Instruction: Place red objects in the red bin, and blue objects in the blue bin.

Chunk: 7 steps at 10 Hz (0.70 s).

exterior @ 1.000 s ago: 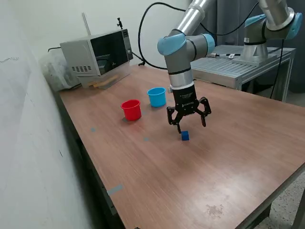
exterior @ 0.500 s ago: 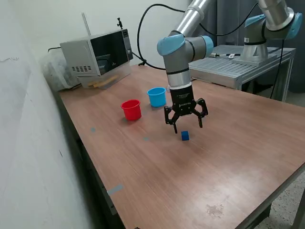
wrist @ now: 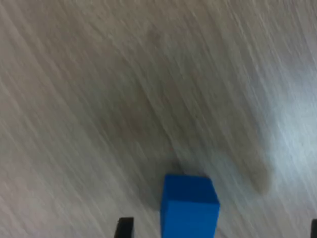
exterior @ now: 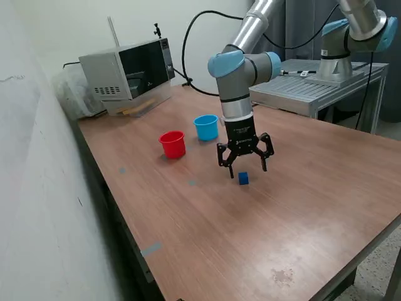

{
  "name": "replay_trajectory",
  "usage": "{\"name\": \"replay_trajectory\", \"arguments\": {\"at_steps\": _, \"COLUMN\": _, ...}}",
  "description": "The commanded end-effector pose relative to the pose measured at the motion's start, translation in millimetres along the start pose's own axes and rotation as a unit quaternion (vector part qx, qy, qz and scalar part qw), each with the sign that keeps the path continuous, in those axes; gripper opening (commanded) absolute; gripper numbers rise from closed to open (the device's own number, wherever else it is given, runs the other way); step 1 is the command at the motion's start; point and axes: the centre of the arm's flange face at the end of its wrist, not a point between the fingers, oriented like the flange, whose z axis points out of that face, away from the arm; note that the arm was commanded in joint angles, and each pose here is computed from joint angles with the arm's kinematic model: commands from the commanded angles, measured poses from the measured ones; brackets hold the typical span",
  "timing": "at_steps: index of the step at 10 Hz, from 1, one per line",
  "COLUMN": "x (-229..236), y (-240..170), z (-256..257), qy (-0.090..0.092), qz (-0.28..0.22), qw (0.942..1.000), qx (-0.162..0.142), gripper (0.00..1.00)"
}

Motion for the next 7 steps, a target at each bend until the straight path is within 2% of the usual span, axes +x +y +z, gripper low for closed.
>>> {"name": "replay_trajectory", "arguments": {"at_steps": 1, "x": 0, "y": -2, "z": 5, "qy": -0.005, "qz": -0.001, "qw": 1.0000, "qx": 0.000, "gripper": 1.00}}
{"name": "replay_trajectory", "arguments": {"at_steps": 2, "x": 0, "y": -1, "z": 4, "qy": -0.006, "qz": -0.001, "qw": 1.0000, "qx": -0.002, "gripper": 1.00}}
{"name": "replay_trajectory", "arguments": {"at_steps": 3, "x": -2, "y": 0, "z": 2, "qy": -0.015, "qz": -0.003, "qw": 0.9999, "qx": -0.005, "gripper": 0.00}}
{"name": "replay_trajectory", "arguments": {"at_steps": 5, "x": -7, "y": -3, "z": 0, "qy": -0.038, "qz": -0.004, "qw": 0.9992, "qx": 0.012, "gripper": 0.00}}
{"name": "replay_trajectory", "arguments": {"at_steps": 7, "x": -11, "y": -5, "z": -3, "qy": -0.053, "qz": -0.004, "qw": 0.9982, "qx": 0.028, "gripper": 0.00}}
